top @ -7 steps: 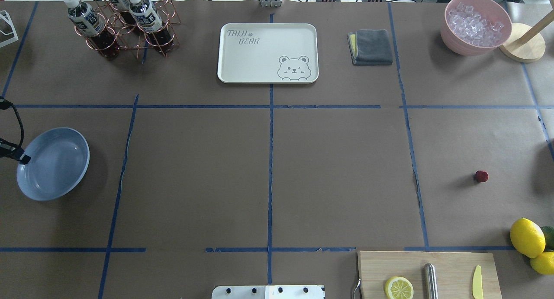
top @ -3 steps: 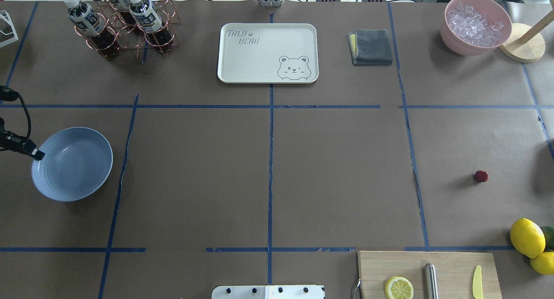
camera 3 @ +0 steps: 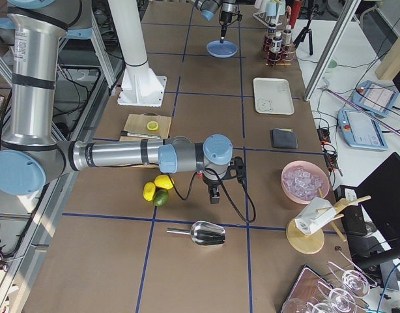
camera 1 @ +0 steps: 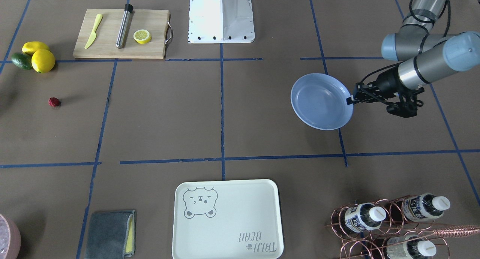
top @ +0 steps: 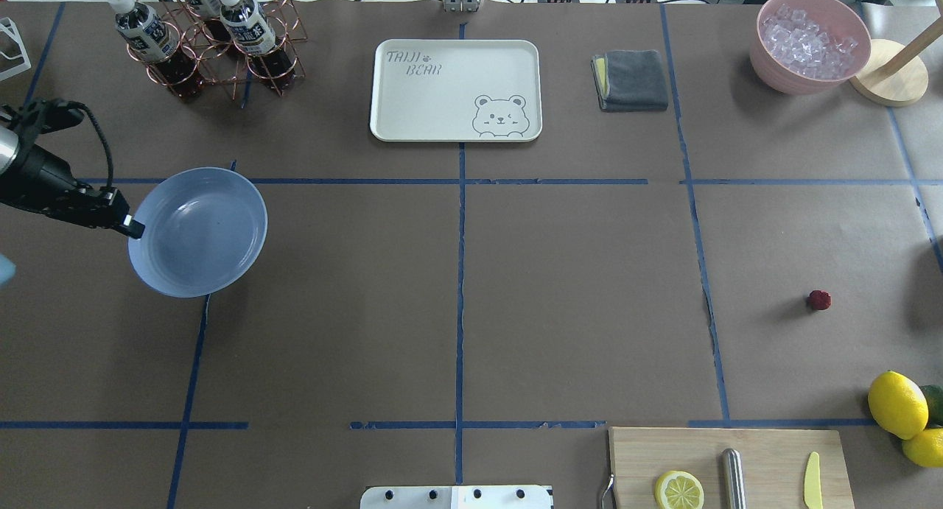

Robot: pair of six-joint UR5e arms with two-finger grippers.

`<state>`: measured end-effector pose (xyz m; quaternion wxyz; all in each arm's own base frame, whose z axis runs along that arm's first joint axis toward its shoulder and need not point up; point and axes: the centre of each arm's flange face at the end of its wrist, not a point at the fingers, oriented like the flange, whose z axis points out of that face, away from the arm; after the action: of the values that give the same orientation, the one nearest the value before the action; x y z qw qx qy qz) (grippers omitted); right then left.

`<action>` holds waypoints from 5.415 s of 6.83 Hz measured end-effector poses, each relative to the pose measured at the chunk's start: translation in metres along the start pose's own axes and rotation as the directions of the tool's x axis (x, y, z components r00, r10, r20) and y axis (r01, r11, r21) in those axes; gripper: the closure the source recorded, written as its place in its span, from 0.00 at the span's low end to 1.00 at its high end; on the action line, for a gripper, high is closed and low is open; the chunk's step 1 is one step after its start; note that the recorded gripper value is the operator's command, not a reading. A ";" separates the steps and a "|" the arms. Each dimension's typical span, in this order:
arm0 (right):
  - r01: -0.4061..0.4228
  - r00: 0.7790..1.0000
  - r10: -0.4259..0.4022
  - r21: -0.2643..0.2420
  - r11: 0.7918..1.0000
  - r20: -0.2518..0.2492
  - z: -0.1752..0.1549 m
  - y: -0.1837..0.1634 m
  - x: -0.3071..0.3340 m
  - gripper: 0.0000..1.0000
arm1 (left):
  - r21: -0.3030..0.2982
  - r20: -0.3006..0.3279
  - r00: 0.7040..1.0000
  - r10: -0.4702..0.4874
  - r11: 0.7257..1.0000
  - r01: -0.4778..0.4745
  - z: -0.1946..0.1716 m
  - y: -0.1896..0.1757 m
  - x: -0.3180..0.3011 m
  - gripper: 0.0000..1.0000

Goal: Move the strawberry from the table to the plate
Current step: 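Slide the blue plate with the left gripper toward the table center, then grasp the red strawberry with the right gripper while the left gripper holds the plate, then carry the strawberry with the right gripper over the blue plate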

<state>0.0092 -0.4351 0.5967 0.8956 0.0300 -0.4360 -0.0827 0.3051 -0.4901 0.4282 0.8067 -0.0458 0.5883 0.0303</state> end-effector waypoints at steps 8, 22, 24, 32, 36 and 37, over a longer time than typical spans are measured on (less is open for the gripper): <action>0.051 0.995 -0.051 -0.003 0.999 0.091 0.012 -0.004 -0.026 0.00 | 0.038 0.043 0.991 -0.127 0.991 0.125 0.192 0.019 0.211 1.00; -0.111 0.989 0.119 0.086 0.990 -0.090 0.189 0.037 -0.154 0.05 | 0.072 -0.027 0.996 -0.085 0.994 0.087 0.130 0.048 0.207 0.00; -0.108 0.988 0.116 0.086 0.990 -0.099 0.197 0.033 -0.155 0.06 | 0.075 -0.024 0.996 -0.086 0.993 0.087 0.130 0.048 0.206 0.00; -0.080 0.990 0.089 0.088 0.993 -0.105 0.209 0.026 -0.164 1.00 | 0.101 -0.018 0.996 -0.086 0.991 0.088 0.132 0.048 0.204 0.00; -0.069 0.994 0.076 0.101 0.992 -0.073 0.190 0.027 -0.179 1.00 | 0.115 -0.017 0.996 -0.085 0.990 0.087 0.132 0.047 0.204 0.00; -0.081 0.995 0.087 0.113 0.990 -0.049 0.180 0.024 -0.196 1.00 | 0.117 -0.017 0.996 -0.085 0.989 0.086 0.132 0.047 0.205 0.00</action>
<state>-0.2476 -0.3739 0.5590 0.9067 0.0633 -0.4165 -0.0196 0.4877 -0.4299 0.2715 0.8050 -0.0236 0.5915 -0.0393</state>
